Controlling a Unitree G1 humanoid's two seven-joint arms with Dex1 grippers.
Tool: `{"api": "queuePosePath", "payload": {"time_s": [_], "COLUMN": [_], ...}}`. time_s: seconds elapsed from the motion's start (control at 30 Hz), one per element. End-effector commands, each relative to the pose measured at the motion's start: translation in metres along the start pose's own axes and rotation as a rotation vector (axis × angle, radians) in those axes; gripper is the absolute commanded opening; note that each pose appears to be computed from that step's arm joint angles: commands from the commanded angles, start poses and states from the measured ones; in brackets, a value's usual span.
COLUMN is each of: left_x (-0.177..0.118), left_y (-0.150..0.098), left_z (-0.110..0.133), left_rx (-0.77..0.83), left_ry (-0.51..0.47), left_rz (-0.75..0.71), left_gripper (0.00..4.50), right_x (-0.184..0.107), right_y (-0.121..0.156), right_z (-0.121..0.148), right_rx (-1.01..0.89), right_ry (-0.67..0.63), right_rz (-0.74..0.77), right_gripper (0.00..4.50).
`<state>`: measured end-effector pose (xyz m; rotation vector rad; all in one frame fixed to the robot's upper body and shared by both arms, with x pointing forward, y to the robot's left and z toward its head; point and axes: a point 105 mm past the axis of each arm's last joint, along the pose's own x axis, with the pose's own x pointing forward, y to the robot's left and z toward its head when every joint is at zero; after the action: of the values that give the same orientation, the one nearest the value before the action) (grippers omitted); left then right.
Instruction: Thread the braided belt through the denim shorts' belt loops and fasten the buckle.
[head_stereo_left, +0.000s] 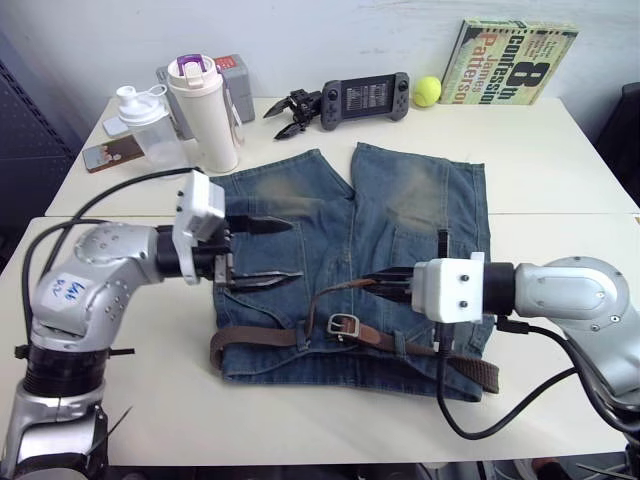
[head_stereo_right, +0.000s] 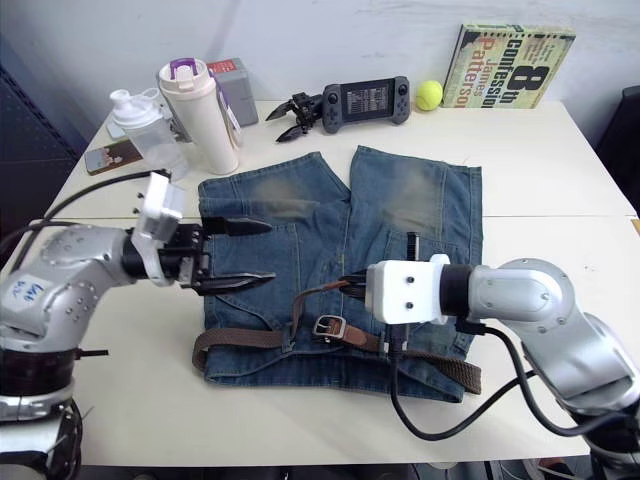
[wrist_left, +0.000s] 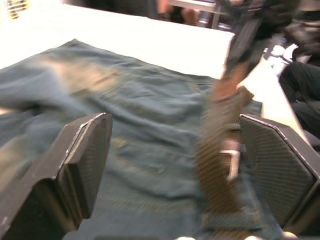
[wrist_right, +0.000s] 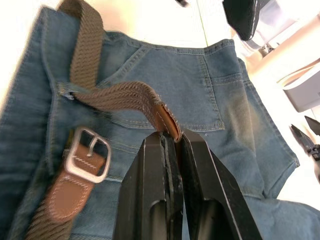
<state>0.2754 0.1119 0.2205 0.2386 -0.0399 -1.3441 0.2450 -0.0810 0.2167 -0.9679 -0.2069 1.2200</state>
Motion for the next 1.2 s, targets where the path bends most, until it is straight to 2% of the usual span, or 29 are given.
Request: {"api": "queuePosePath", "payload": {"time_s": [0.03,0.1,0.23,0.37,0.47,0.6,0.7,0.73,0.77,1.13,1.2], "left_x": [0.009,0.012,0.015,0.015,0.014,0.016,0.016,0.016,0.016,0.016,0.016], "left_y": [-0.012,-0.014,-0.013,-0.01,-0.006,-0.004,-0.006,-0.006,-0.007,-0.009,-0.009], "left_z": [0.005,0.004,-0.016,-0.024,-0.028,-0.027,-0.028,-0.028,-0.029,-0.032,-0.033], "left_rx": [0.122,0.114,0.191,0.191,0.193,0.194,0.184,0.182,0.181,0.158,0.14], "left_ry": [-0.003,-0.018,0.092,0.121,0.138,0.126,0.127,0.127,0.128,0.137,0.134], "left_rz": [0.012,0.028,0.039,0.058,0.081,0.099,0.095,0.093,0.091,0.1,0.108], "left_gripper": [4.47,4.47,4.47,4.47,3.65,2.1,0.78,0.2,0.08,0.08,0.0], "right_x": [0.002,0.004,0.006,0.007,0.007,0.008,0.008,0.008,0.009,0.011,0.01], "right_y": [-0.005,-0.007,-0.01,-0.012,-0.012,-0.013,-0.013,-0.013,-0.013,-0.011,-0.01], "right_z": [0.007,0.009,0.014,0.017,0.018,0.02,0.021,0.021,0.021,0.02,0.018], "right_rx": [-0.067,-0.076,-0.084,-0.083,-0.082,-0.081,-0.08,-0.08,-0.08,0.001,0.069], "right_ry": [-0.013,-0.017,-0.04,-0.051,-0.055,-0.062,-0.064,-0.065,-0.064,-0.062,-0.056], "right_rz": [-0.025,-0.034,-0.045,-0.05,-0.053,-0.058,-0.06,-0.061,-0.061,-0.069,-0.057], "right_gripper": [0.0,0.0,0.0,0.0,0.0,0.0,0.0,0.0,0.0,0.0,0.84]}}
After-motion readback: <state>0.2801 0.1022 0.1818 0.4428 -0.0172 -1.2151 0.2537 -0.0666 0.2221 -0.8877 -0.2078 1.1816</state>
